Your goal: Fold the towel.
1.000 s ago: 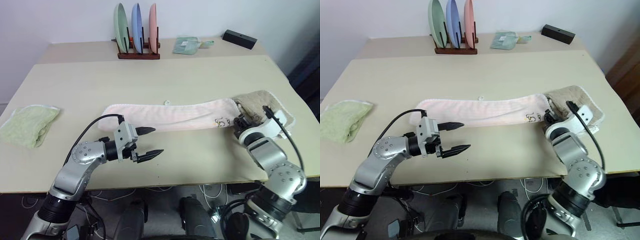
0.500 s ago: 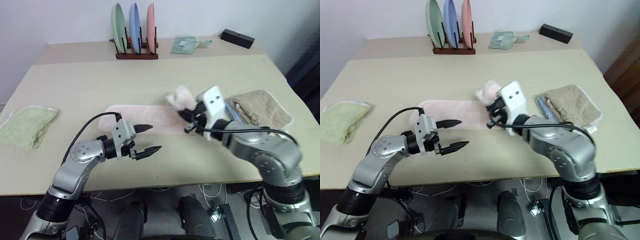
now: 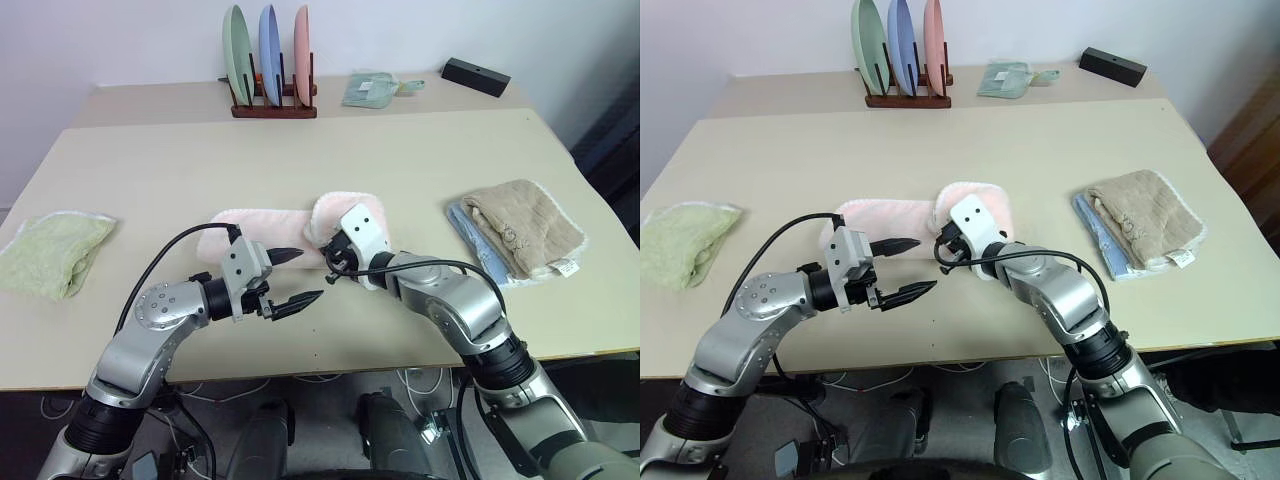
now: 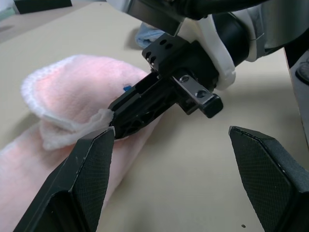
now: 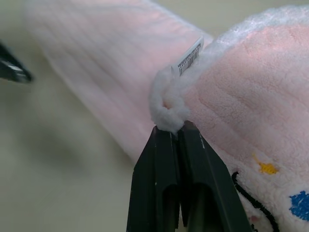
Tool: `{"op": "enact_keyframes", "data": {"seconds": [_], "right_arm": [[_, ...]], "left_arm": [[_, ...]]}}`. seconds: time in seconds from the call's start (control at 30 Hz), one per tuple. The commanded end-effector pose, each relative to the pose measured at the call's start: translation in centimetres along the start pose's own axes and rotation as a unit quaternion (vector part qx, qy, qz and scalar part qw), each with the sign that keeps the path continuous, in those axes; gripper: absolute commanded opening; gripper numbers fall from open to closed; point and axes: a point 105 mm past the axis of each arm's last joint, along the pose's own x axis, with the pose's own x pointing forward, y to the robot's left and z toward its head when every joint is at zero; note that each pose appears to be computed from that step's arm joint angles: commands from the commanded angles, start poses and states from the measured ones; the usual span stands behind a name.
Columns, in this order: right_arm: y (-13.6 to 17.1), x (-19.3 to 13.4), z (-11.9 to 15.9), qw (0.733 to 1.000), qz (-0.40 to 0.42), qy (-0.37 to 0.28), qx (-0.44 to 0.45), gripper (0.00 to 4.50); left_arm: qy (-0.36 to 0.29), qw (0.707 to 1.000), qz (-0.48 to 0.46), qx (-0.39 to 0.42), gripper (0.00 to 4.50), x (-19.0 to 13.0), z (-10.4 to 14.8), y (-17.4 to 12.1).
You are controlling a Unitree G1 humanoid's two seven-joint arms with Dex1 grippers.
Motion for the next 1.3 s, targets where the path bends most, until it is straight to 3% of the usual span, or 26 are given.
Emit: {"op": "enact_keyframes", "data": {"seconds": [0.03,0.17,0.27,0.4,0.53,0.57,0.7,0.8,0.93,1.0,1.07,1.17,1.27,1.3], "right_arm": [[0.8,-1.6,2.6,0.998,0.026,-0.058,-0.026,1.75],[0.4,-5.0,4.2,0.993,0.040,-0.099,-0.057,3.73],[-0.5,-7.1,4.8,0.990,0.039,-0.116,-0.068,3.73],[-5.3,-7.3,6.0,0.988,-0.057,-0.143,-0.029,2.28],[-6.9,-4.6,5.5,0.987,-0.086,-0.128,-0.050,0.23],[-7.0,-3.8,5.3,0.987,-0.085,-0.126,-0.056,0.11],[-6.9,-0.4,3.8,0.989,-0.073,-0.115,-0.061,0.11],[-6.4,1.5,1.0,0.994,-0.049,-0.080,-0.054,0.11],[-5.7,2.9,-3.2,0.998,-0.031,-0.023,-0.047,0.11],[-5.7,2.9,-3.8,0.998,-0.033,-0.020,-0.044,0.11],[-5.9,2.8,-3.4,0.998,-0.036,-0.031,-0.044,0.11],[-6.3,1.6,0.2,0.993,-0.043,-0.098,-0.056,0.11],[-5.8,-0.6,4.8,0.981,-0.026,-0.169,-0.097,0.91],[-5.3,-1.3,6.0,0.975,-0.016,-0.183,-0.123,1.35]], "left_arm": [[-0.014,1.000,0.004,0.019,3.87,-0.3,1.3,0.2],[-0.011,1.000,0.018,0.016,3.87,-0.7,1.1,0.8],[-0.005,0.999,0.036,0.012,3.87,-1.3,0.8,1.5],[0.002,0.998,0.062,0.004,3.87,-2.1,0.1,2.4],[0.001,0.996,0.088,-0.016,3.87,-2.5,-0.6,3.0],[0.001,0.995,0.093,-0.022,3.87,-2.6,-0.9,3.1],[0.008,0.994,0.107,-0.032,3.87,-3.1,-2.0,3.0],[0.006,0.991,0.123,-0.042,3.87,-3.5,-2.4,3.2],[0.004,0.989,0.141,-0.049,3.87,-4.1,-2.9,3.1],[0.004,0.988,0.149,-0.051,3.87,-4.3,-3.1,3.1],[0.004,0.986,0.156,-0.054,3.87,-4.6,-3.1,3.1],[0.004,0.982,0.181,-0.062,3.87,-5.2,-3.0,3.2],[-0.010,0.964,0.241,-0.115,3.87,-6.4,-3.1,3.7],[-0.017,0.953,0.266,-0.147,4.12,-6.9,-3.3,3.8]]}}
